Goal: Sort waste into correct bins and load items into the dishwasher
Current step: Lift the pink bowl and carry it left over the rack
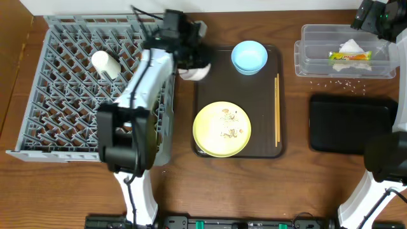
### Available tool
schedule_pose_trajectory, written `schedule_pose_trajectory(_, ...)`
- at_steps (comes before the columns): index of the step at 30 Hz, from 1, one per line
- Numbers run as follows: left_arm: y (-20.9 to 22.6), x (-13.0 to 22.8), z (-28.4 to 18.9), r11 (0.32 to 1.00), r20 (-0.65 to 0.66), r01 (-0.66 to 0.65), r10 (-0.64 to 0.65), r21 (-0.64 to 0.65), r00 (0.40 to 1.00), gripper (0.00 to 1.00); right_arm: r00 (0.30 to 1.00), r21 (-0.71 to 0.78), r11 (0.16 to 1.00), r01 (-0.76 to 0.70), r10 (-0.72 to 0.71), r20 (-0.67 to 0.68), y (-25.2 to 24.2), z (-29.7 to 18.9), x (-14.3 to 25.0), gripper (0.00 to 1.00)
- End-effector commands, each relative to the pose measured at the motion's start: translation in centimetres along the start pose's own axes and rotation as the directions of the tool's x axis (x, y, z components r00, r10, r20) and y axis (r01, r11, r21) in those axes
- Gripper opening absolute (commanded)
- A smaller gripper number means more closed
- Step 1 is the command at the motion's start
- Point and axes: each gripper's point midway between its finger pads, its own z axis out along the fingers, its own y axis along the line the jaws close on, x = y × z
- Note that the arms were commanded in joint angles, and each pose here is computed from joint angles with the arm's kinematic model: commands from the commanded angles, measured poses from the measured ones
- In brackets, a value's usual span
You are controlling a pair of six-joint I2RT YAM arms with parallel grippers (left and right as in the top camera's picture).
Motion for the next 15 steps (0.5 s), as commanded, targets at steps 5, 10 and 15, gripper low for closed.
schedule_pose_trajectory(5, -3.3, -3.8, -8.6, 0.995, 0.179, -0.055, 0.039, 0.084, 0.983, 0.08, 1.000, 0.007, 1.000, 0.006, -0.006, -0.004, -0.2, 0.2, 0.1, 0.99)
schedule_pose_trajectory(10, -0.7, -5.8, -14.0, 0.996, 0.285, 0.053, -0.071, 0.070, 0.956, 0.07, 1.000, 0.007, 1.000, 0.006, -0.006, -0.004, -0.2, 0.2, 0.1, 0.99)
schedule_pose_trajectory(15, 5.0, -6.4, -20.1, 0.954, 0.325, 0.171, -0.247, 0.245, 0.913, 0.07, 1.000, 0.007, 1.000, 0.006, -0.006, -0.004, -0.2, 0.2, 0.1, 0.99)
